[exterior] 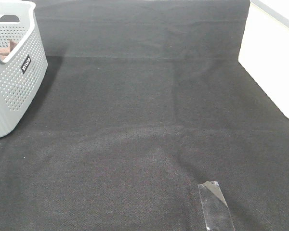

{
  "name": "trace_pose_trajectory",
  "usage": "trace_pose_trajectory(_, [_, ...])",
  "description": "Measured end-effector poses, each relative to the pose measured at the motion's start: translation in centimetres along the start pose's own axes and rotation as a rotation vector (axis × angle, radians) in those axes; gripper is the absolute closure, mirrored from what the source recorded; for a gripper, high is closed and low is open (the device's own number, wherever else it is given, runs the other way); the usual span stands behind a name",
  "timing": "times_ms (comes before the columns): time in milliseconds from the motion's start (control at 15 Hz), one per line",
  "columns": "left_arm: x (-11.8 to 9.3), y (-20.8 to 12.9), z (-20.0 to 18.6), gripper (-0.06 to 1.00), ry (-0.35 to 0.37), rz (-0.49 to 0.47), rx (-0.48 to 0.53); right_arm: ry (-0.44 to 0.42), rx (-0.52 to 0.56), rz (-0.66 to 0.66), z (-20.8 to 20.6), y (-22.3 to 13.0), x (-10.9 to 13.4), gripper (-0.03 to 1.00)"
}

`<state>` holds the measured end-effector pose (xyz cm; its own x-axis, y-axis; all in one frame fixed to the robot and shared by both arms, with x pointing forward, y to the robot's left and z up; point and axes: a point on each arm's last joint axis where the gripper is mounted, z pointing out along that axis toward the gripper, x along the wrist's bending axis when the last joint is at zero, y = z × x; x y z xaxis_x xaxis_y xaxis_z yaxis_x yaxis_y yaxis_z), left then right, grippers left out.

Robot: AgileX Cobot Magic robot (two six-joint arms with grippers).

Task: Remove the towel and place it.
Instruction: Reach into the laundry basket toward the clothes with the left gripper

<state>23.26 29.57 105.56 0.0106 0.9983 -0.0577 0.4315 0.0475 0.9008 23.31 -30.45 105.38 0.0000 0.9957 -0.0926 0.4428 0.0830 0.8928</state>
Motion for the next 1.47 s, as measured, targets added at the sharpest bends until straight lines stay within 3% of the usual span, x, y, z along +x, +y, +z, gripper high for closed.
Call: trace_pose_trajectory(1467, [0.0,0.0,0.0,-0.03,0.0,0.0,0.0,0.0,0.0,0.0,0.0,0.0,0.0,0.1])
